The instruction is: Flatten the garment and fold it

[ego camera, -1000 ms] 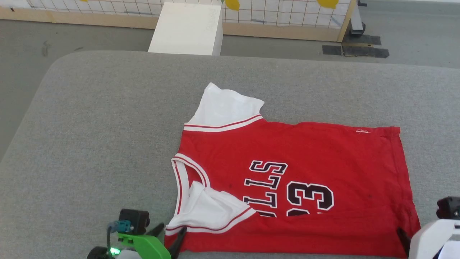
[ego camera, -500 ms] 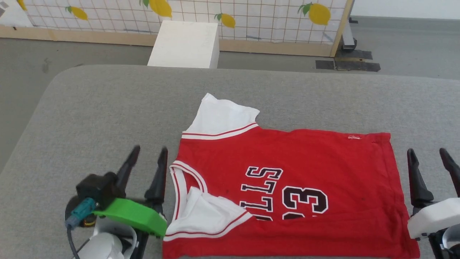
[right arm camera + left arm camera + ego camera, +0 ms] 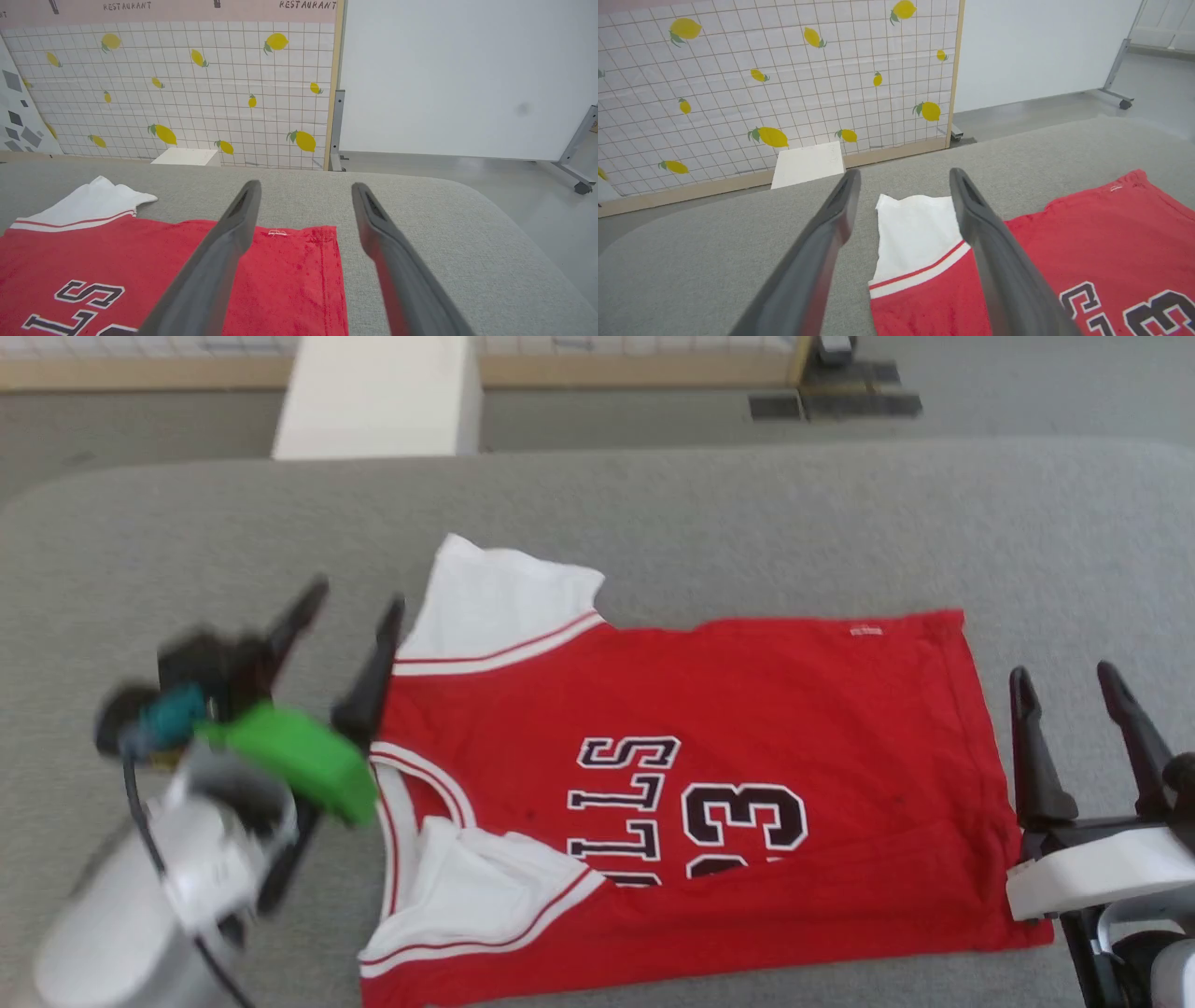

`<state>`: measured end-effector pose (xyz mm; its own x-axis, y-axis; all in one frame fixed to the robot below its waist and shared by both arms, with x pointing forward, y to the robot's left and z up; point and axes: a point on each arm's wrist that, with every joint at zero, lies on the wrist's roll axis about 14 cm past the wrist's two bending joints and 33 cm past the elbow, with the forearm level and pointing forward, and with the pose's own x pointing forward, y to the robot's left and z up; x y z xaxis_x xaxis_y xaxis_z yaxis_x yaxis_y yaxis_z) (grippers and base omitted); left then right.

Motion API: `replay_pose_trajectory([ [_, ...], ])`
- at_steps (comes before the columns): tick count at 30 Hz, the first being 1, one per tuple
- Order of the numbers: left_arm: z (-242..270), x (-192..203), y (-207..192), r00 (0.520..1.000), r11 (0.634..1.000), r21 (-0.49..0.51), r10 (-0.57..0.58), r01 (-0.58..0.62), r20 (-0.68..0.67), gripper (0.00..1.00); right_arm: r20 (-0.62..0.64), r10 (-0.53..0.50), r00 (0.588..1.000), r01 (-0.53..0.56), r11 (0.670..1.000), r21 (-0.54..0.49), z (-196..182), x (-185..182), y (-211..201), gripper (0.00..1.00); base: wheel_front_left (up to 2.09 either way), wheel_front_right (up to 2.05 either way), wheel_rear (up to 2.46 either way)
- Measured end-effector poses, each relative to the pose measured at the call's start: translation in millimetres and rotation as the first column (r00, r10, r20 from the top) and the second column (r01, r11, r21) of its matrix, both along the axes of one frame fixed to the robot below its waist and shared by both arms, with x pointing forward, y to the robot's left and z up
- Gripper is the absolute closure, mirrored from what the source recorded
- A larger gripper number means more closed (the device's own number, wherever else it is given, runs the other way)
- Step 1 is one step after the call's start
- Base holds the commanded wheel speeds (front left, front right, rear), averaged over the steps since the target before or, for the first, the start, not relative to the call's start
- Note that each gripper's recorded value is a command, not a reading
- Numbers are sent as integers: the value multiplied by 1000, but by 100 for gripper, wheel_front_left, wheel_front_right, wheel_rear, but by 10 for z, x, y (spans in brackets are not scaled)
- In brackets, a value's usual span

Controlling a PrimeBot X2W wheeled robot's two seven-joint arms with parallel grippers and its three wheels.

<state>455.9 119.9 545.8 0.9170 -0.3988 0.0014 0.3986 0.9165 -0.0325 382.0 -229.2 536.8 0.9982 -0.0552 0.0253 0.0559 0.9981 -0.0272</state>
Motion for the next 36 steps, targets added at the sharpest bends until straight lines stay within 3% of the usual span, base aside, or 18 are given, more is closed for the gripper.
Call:
replay_pose_trajectory([
  [5, -132, 490, -177, 990, 983, 148, -97, 112, -106, 0, -27, -34, 999, 34, 999, 0, -128, 57, -89, 0, 0, 0, 0],
  [11, -648, 1029, -239, 923, 933, 286, -103, 219, -371, 0, -89, -77, 993, 77, 997, 2, -371, 83, -204, 0, 0, 0, 0],
  [17, -1139, 1276, -289, 800, 906, 306, -58, 294, -597, 0, -124, -123, 985, 124, 992, -1, -508, 68, -350, 0, 0, 0, 0],
  [24, -1606, 1444, -192, 674, 891, 335, 45, 307, -737, 0, -172, -160, 972, 159, 987, -15, -678, 52, -463, 0, 0, 0, 0],
  [29, -1786, 1452, -263, 588, 909, 265, 29, 320, -808, 0, -201, -175, 964, 175, 984, -18, -776, 52, -513, 0, 0, 0, 0],
  [30, -1807, 1444, -275, 563, 917, 240, 21, 317, -826, 40, -207, -176, 962, 180, 984, 0, -803, 54, -517, 0, 0, 0, 0],
  [31, -1814, 1447, -273, 557, 916, 240, 21, 322, -830, 100, -213, -177, 961, 187, 982, 23, -834, 55, -521, 0, 0, 0, 0],
  [34, -1807, 1446, -267, 558, 917, 234, 15, 324, -830, 100, -228, -175, 958, 186, 982, 26, -889, 64, -517, 0, 0, 0, 0],
  [36, -1758, 1481, -312, 604, 921, 229, -9, 315, -797, 100, -235, -170, 957, 182, 983, 30, -908, 83, -503, 0, 0, 0, 0],
])
